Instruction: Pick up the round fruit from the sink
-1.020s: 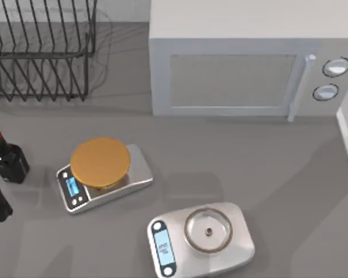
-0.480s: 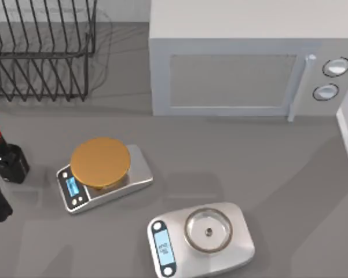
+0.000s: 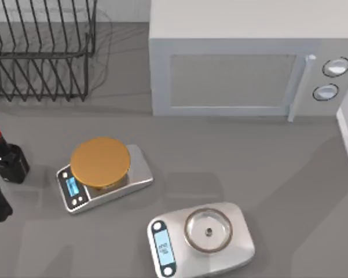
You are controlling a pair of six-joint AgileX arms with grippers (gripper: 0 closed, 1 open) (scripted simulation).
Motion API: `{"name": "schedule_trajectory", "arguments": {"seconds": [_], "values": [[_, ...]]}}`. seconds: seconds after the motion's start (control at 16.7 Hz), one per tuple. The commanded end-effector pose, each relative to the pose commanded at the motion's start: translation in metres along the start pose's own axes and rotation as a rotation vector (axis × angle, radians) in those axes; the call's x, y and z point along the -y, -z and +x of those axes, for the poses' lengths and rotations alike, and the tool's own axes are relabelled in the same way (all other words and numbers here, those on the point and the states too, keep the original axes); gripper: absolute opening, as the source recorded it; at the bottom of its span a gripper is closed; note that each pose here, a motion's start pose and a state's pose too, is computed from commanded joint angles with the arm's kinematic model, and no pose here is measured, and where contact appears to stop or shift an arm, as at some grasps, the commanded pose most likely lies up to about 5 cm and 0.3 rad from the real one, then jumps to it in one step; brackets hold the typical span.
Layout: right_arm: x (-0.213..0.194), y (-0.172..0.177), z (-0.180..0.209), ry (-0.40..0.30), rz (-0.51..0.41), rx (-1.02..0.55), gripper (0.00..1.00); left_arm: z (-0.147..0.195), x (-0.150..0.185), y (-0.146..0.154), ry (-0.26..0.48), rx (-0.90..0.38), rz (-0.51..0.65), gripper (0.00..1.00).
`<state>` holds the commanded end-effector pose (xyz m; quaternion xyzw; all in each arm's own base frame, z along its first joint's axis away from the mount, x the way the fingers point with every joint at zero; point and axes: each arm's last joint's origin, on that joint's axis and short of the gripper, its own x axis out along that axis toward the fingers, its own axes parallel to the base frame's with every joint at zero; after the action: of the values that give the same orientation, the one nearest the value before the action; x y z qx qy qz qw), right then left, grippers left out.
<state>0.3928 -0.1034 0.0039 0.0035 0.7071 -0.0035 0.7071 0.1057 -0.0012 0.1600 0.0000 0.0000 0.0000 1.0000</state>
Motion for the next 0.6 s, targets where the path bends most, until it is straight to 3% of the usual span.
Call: {"name": "schedule_trajectory", "arguments": {"seconds": [0.24,0.3,0.6], "values": [[0.0,0.0,0.0,0.0,0.0,0.0,0.0,0.0,0.0,0.0,0.0,0.0,0.0,1.0],[0.0,-0.007,-0.031,0.0,0.005,0.056,0.0,0.0,0.0,0.0,0.0,0.0,0.0,1.0],[0.005,-0.021,-0.059,0.002,0.005,0.062,0.0,0.0,0.0,0.0,0.0,0.0,0.0,1.0]]}}
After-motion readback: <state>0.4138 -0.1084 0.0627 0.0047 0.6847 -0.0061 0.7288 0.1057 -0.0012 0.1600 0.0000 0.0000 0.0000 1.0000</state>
